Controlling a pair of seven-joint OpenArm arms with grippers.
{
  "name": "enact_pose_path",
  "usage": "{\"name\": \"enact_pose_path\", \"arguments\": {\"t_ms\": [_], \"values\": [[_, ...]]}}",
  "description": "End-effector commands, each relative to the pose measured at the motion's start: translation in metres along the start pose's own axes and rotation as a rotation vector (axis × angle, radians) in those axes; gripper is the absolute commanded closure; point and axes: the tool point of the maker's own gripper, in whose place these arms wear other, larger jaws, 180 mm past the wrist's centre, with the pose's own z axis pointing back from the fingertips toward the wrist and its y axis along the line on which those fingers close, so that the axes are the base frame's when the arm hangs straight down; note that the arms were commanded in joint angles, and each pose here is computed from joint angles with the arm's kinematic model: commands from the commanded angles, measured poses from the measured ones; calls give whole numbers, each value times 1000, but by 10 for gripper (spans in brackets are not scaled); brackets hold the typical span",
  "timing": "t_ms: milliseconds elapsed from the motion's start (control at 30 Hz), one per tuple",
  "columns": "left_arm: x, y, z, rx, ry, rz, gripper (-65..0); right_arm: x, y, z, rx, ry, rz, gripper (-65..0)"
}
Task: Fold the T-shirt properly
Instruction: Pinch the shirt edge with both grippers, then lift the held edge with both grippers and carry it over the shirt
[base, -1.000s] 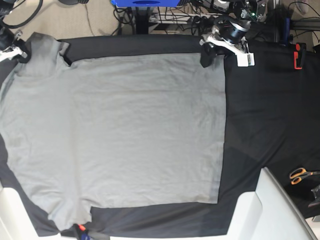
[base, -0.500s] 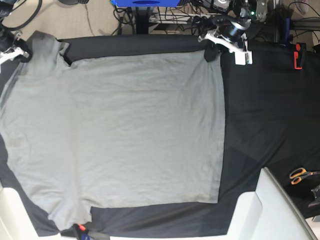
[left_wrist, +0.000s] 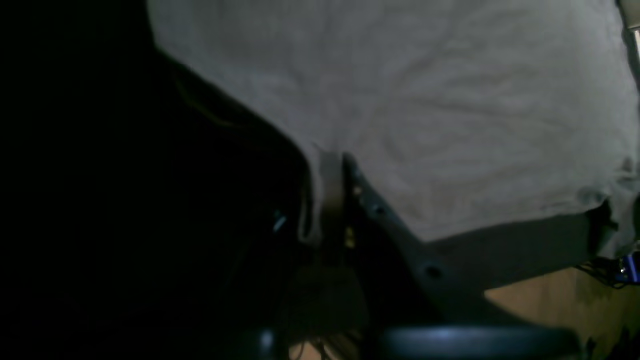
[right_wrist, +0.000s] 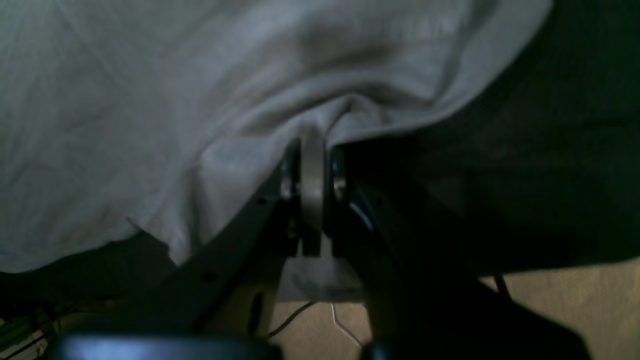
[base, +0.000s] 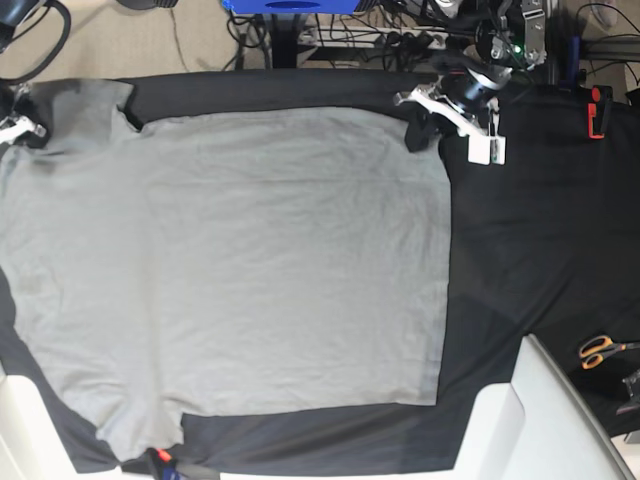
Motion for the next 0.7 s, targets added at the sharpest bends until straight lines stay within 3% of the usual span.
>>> {"name": "enact_pose_path", "arguments": {"t_ms": [0, 300, 400, 667], "values": [[9, -3, 1, -16, -15, -10, 0, 24, 0, 5, 2, -58, 27, -6], [29, -7, -12, -31, -25, -33, 0, 59, 9, 3, 17, -82, 62, -6], [33, 1, -12, 16, -35, -6, 0, 77, 12, 5, 21, -114, 75, -6], [66, 0, -24, 25, -101, -12, 0, 96, 13, -9, 61, -121, 24, -6]]}}
